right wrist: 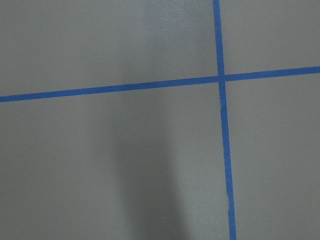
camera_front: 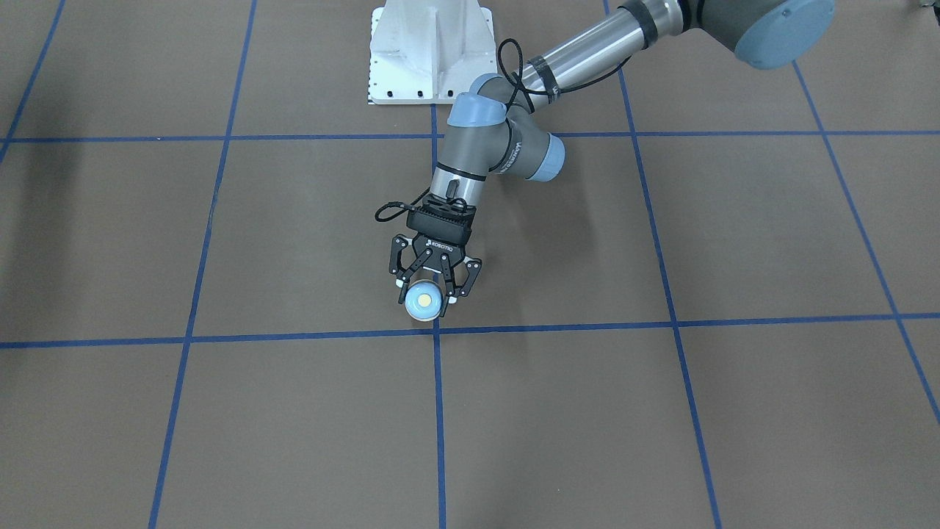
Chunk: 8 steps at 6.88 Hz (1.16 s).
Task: Place and press bell with both arms
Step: 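Lower the bell onto the table center and open the left gripper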
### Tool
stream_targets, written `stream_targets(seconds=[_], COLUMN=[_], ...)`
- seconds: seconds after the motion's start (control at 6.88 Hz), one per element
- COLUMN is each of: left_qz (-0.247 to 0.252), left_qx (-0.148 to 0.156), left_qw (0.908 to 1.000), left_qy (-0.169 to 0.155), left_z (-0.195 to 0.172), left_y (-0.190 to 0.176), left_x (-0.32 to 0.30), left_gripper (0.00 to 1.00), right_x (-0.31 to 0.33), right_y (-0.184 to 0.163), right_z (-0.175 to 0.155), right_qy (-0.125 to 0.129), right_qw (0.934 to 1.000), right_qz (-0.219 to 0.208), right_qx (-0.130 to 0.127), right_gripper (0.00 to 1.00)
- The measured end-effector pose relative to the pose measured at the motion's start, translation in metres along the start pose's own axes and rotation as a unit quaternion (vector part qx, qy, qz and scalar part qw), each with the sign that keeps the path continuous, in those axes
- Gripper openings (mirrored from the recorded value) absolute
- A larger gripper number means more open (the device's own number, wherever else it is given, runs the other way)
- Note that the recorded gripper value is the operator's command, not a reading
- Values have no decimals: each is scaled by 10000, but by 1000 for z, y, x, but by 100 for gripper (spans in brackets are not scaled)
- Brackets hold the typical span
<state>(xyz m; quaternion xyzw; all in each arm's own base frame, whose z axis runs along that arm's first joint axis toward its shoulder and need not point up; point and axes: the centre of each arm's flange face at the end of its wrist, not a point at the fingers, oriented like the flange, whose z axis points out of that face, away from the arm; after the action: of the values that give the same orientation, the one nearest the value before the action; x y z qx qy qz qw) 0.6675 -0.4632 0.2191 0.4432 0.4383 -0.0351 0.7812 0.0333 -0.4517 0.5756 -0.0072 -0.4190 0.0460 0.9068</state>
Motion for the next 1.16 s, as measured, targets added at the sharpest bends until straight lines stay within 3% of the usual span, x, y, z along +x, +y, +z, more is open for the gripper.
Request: stream_targets(seconds=[0.73,0.87,1.02,1.16], left_qz=[42,51,59,65], left_qx=[-54,-63,-74,-85], left_qw=[10000,10000,10000,9999], left_qy=[-11,-15,-20,-17], left_z=[0,0,0,0], left_y=[12,14,16,18], left_x=[6,8,8,9], left_gripper=[0,5,28,80], right_x=[3,4,4,5], right_y=[3,3,4,4], right_z=[2,3,3,3], right_qy=[5,8,12,14], right_qw=[10000,10000,10000,10000], right_qz=[29,37,40,39], right_qx=[-26,-31,-33,-32], right_gripper=[100,100,100,100])
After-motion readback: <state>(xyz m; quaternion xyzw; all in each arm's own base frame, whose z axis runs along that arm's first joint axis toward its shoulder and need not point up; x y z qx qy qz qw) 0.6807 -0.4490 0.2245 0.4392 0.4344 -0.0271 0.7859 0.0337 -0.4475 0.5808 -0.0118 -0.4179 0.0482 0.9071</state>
